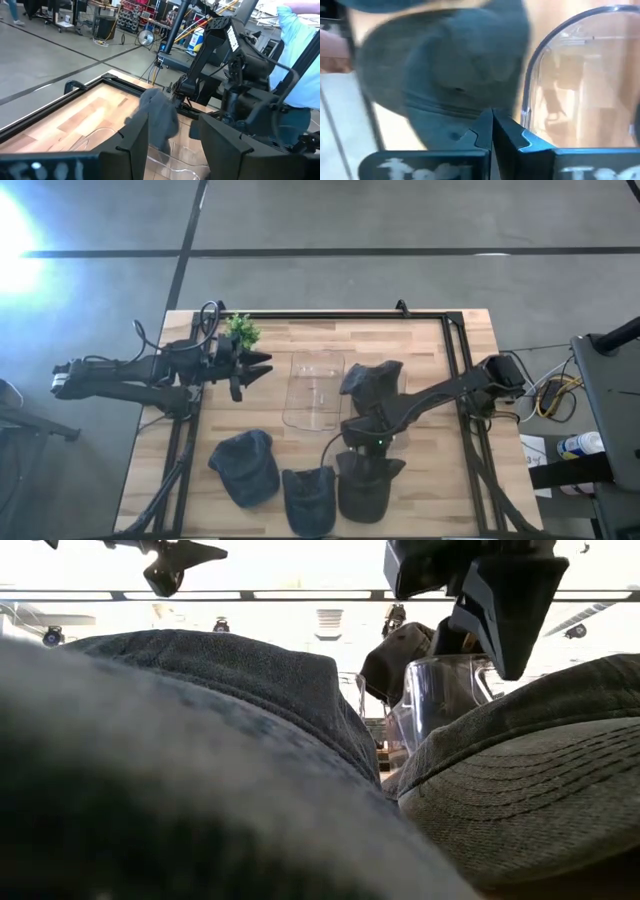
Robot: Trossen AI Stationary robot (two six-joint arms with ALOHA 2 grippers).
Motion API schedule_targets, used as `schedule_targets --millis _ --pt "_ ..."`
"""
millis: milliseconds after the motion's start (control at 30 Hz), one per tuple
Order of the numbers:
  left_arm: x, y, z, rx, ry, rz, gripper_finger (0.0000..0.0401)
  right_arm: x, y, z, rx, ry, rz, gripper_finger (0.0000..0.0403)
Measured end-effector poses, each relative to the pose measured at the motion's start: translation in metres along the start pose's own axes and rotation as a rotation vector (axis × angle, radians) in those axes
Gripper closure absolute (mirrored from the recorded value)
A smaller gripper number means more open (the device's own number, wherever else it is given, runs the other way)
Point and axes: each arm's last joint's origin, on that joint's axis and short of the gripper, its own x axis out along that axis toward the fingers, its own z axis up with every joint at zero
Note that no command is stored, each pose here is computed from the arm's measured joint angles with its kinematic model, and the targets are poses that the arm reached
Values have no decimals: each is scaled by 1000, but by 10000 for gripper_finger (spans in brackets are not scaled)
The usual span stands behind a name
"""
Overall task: Pick & Place hat
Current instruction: Put the black cap into the right transparent bin
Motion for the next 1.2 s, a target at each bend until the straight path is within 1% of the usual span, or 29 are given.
schedule_targets --millis 100,167,333,433,500,667,767,967,1200 --pt "0 0 1 0 -2 -1 236 3 -12 -1 10 19 -64 394" --pt "0 0 1 0 -2 -1 236 5 -19 0 14 27 -78 394" --pt "0 0 1 -1 -2 -1 236 4 -30 3 27 19 -71 394" --pt "0 0 1 -1 -2 -1 236 3 -30 6 21 -6 -54 394" --pt "0 0 1 -1 -2 -1 236 3 -28 8 22 -17 -17 394" --pt "0 0 1 -2 -2 -1 236 4 -13 13 40 -36 196 394" --pt "0 0 1 -1 -2 0 236 4 0 12 31 -48 257 388" --pt "0 0 1 4 -2 2 236 0 26 7 23 -33 295 346" --pt "0 1 0 4 1 3 236 1 46 0 32 -30 319 292"
